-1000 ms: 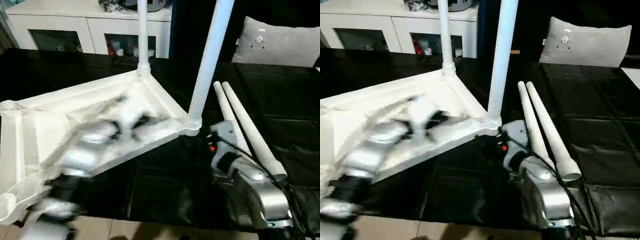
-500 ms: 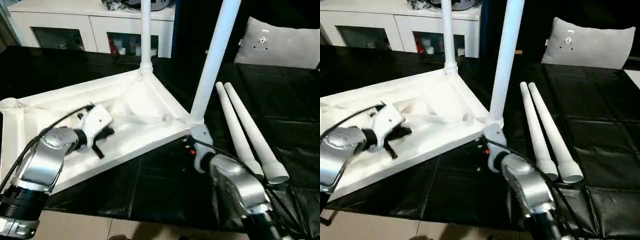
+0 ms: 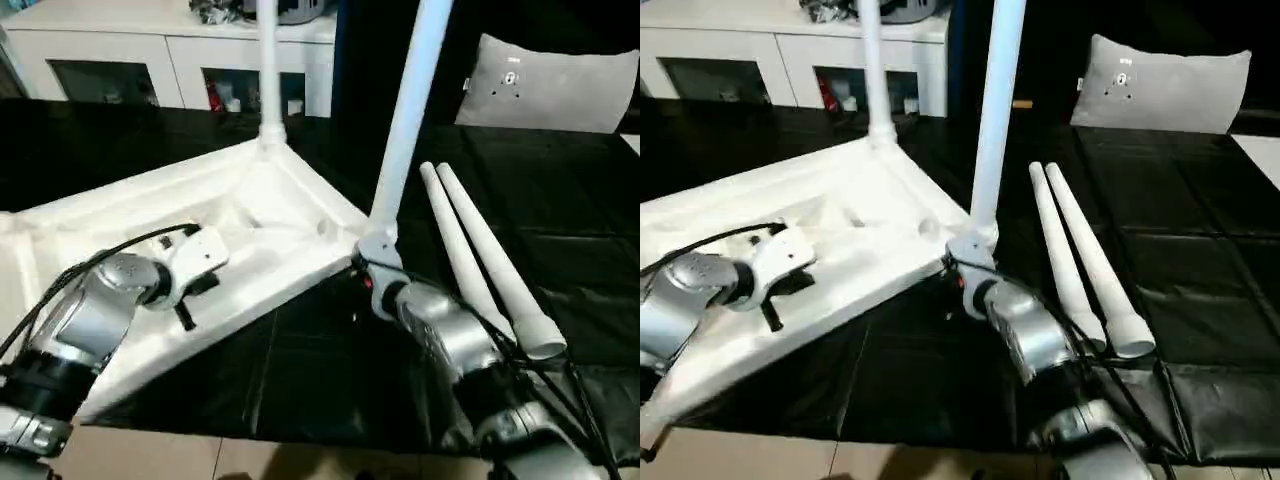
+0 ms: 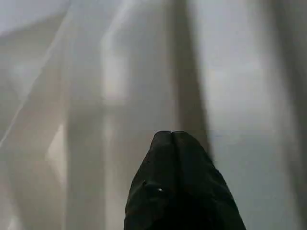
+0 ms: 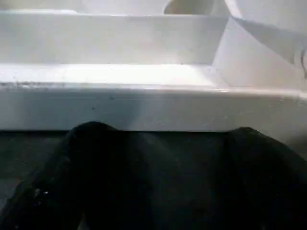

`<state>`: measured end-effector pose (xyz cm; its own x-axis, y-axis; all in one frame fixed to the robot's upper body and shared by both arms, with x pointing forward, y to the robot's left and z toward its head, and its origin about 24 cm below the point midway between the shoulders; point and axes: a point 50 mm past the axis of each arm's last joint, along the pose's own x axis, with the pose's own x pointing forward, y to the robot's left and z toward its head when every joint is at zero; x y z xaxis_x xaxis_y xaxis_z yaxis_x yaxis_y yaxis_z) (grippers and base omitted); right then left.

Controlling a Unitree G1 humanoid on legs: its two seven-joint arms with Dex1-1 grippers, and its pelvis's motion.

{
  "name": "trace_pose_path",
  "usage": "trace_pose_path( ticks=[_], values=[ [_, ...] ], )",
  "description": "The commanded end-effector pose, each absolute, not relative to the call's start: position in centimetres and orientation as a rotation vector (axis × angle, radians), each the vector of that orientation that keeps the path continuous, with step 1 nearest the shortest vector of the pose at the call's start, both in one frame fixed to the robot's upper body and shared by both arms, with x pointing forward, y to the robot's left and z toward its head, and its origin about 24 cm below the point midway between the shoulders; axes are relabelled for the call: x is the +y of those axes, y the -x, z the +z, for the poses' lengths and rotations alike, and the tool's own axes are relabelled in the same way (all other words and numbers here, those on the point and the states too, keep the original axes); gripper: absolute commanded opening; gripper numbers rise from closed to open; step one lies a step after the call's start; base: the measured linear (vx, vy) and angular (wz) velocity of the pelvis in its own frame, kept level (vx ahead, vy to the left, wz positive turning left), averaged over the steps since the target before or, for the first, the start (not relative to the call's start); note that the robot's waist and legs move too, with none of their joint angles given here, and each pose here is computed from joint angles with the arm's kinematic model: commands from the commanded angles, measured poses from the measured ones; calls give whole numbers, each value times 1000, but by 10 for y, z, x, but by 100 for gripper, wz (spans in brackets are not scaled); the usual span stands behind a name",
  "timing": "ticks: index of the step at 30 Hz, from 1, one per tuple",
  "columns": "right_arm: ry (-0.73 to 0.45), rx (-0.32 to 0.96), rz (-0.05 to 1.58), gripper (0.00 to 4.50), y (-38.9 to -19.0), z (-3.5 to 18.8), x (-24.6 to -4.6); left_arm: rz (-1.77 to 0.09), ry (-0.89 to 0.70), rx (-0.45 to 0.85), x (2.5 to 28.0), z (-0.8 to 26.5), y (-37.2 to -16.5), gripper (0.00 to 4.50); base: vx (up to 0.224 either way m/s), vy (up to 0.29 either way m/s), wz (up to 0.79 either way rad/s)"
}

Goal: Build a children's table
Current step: Rotate table base

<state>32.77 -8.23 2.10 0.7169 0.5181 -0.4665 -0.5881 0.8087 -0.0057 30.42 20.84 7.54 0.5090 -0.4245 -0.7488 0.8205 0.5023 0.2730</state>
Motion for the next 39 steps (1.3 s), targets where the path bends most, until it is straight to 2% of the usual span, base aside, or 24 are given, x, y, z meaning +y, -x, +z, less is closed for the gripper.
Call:
trace_pose_path(
  ticks=[1, 5, 8, 13, 20, 22, 24, 26, 33, 36, 39],
  values=[
    [182, 431, 568, 450, -337, 26, -82, -1091, -598, 638, 175, 69, -295, 6, 0, 0, 0],
    [187, 415, 557, 450, -341, 28, -82, -1140, -574, 609, 165, 70, -299, 6, 0, 0, 0],
    [195, 410, 549, 450, -342, 27, -83, -1103, -566, 566, 159, 69, -311, 6, 0, 0, 0],
    [221, 401, 539, 450, -340, 23, -86, -893, -594, 472, 155, 70, -341, 6, 0, 0, 0],
    [248, 369, 515, 450, -340, 26, -94, -667, -692, 461, 165, 65, -365, 6, 0, 0, 0],
    [254, 363, 513, 450, -340, 27, -95, -633, -699, 463, 166, 64, -368, 6, 0, 0, 0],
    [265, 347, 507, 450, -338, 29, -100, -502, -697, 450, 171, 65, -379, 6, 0, 0, 0],
    [266, 345, 506, 450, -337, 29, -101, -481, -686, 452, 171, 64, -380, 6, 0, 0, 0],
    [262, 287, 475, 450, -335, 38, -110, -346, -597, 343, 161, 70, -391, 6, 0, 0, 0],
    [229, 237, 452, 450, -332, 49, -116, -273, -429, 267, 157, 80, -397, 6, 0, 0, 0],
    [197, 201, 421, 450, -329, 59, -125, -277, -297, 208, 154, 90, -400, 6, 0, 0, 0]
  ],
)
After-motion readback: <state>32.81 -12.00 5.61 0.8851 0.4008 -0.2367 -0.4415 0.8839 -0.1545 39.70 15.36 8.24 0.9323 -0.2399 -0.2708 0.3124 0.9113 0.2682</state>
